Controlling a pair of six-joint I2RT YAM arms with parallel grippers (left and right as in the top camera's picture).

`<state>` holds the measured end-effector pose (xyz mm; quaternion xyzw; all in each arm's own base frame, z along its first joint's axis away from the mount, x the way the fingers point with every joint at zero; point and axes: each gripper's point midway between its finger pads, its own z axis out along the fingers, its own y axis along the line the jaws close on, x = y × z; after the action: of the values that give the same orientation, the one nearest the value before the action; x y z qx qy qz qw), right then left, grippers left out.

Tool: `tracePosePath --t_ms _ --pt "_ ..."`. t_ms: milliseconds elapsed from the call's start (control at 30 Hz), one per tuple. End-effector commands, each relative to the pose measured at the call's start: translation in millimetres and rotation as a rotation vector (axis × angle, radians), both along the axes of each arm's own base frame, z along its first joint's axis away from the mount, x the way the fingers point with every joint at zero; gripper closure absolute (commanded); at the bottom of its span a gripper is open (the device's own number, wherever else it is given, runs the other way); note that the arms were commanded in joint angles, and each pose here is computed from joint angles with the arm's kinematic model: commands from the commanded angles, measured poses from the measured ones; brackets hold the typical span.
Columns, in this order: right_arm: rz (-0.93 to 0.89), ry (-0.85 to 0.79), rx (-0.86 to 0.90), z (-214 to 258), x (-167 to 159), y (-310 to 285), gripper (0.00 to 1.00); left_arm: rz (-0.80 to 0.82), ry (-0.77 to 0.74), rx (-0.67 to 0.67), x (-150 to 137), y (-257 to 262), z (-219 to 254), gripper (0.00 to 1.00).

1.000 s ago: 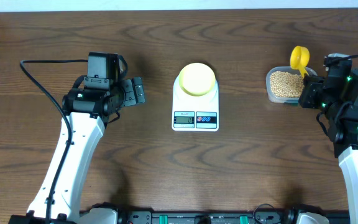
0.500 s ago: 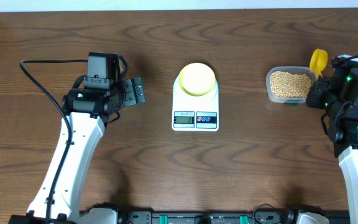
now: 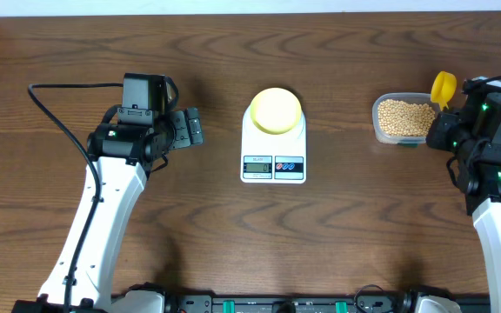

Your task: Scoop item into bowl and weigh 50g on scale

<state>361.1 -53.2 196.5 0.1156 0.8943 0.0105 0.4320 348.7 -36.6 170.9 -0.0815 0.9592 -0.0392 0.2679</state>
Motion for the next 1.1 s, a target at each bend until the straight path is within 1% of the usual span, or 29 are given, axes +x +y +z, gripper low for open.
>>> tracePosePath --t_ms 0,67,233,433,967,1067 --pt "-0.043 -0.021 0.045 7 2 -2 0.98 0.005 -0.014 -0.004 2 1 6 0.02" --pt "-0.043 -0.004 0.047 4 0 -2 0.99 0.005 -0.014 -0.004 2 1 6 0.02" --pt "-0.035 0.120 0.060 -21 -18 2 0.98 0.005 -0.014 -0.004 2 1 6 0.02" --pt "-0.031 0.191 0.076 -39 -20 4 0.99 0.005 -0.014 -0.004 2 1 6 0.02" --pt "-0.031 0.184 0.075 -38 -19 3 0.99 0.005 -0.015 -0.005 2 1 6 0.02" --pt "-0.031 0.175 0.073 -37 -17 3 0.99 0.008 -0.059 -0.013 11 0 12 0.02"
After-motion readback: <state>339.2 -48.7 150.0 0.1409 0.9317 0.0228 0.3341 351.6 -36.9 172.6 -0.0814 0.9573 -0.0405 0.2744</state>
